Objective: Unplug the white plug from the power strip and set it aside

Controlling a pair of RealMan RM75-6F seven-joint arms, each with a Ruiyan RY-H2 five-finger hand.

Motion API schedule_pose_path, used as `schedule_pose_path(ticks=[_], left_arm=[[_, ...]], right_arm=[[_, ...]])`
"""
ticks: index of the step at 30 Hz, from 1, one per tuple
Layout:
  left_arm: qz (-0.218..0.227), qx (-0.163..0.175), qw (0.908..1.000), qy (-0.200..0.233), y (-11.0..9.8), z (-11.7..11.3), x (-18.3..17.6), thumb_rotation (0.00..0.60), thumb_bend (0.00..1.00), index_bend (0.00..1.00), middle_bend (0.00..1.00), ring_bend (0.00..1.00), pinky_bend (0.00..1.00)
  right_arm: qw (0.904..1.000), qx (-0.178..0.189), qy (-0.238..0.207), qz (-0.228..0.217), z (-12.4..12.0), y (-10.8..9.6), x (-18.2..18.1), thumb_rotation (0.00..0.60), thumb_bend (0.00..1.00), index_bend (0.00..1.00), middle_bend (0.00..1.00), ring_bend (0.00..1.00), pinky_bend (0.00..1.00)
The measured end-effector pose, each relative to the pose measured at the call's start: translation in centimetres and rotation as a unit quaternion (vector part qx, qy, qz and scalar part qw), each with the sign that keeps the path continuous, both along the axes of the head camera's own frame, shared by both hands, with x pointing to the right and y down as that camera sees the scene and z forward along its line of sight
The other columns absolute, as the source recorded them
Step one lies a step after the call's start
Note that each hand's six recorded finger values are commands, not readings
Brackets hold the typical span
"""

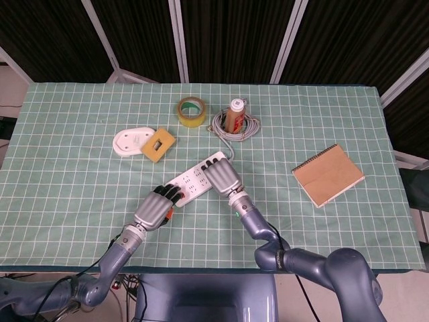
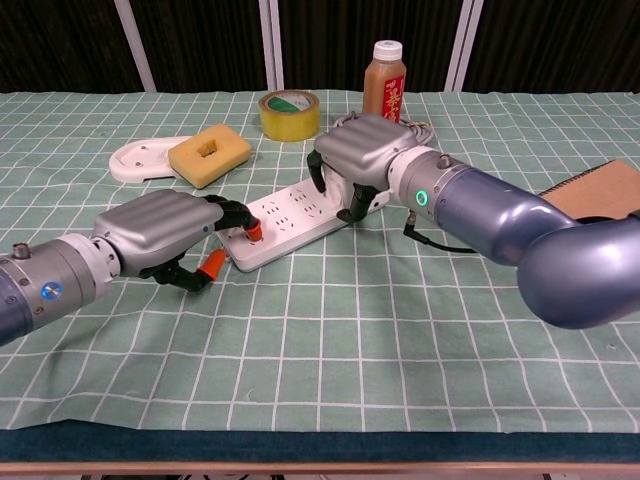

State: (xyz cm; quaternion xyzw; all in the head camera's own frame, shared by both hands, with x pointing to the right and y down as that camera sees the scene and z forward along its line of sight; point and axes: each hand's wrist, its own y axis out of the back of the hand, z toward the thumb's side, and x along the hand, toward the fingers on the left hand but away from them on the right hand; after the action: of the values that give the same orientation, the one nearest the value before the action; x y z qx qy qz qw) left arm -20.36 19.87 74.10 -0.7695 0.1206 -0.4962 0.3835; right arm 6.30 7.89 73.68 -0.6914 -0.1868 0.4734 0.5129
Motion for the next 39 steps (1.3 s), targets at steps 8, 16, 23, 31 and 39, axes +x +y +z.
schedule_pose_path(ticks=[8, 16, 23, 31, 39], left_arm=[[0.002, -0.001, 1.0, 0.001, 0.1, 0.0, 0.2, 0.6, 0.65, 0.28, 0.22, 0.13, 0.24], [0.001, 0.001, 1.0, 0.004, -0.1, -0.3, 0.2, 0.6, 0.65, 0.28, 0.22, 0.13, 0.24], [-0.007, 0.007, 0.9999, 0.009, -0.4, -0.7, 0.1, 0.6, 0.65, 0.28, 0.22, 0.13, 0.25], [-0.031, 0.024, 0.999, 0.022, -1.9, -1.9, -0.3, 0.6, 0.62, 0.28, 0.22, 0.13, 0.24], [-0.068, 0.051, 0.9955, 0.042, -4.3, -4.1, -1.3, 0.6, 0.51, 0.27, 0.21, 0.13, 0.23]], right_arm=[[0.9999, 0.012, -0.011, 0.004, -0.6, -0.2, -0.1, 0.6, 0.72, 0.64, 0.52, 0.5, 0.74], [0.9995, 0.028, -0.017, 0.003, -1.7, -0.5, 0.0, 0.6, 0.72, 0.63, 0.52, 0.5, 0.79], [0.9977, 0.057, -0.035, 0.003, -4.3, -1.4, -0.4, 0.6, 0.72, 0.63, 0.52, 0.5, 0.83], [0.9953, 0.092, -0.03, 0.004, -7.4, -2.3, 0.7, 0.6, 0.72, 0.59, 0.52, 0.46, 0.87], [0.9946, 0.097, 0.01, 0.036, -8.2, -2.6, 5.3, 0.6, 0.72, 0.5, 0.46, 0.39, 0.42]])
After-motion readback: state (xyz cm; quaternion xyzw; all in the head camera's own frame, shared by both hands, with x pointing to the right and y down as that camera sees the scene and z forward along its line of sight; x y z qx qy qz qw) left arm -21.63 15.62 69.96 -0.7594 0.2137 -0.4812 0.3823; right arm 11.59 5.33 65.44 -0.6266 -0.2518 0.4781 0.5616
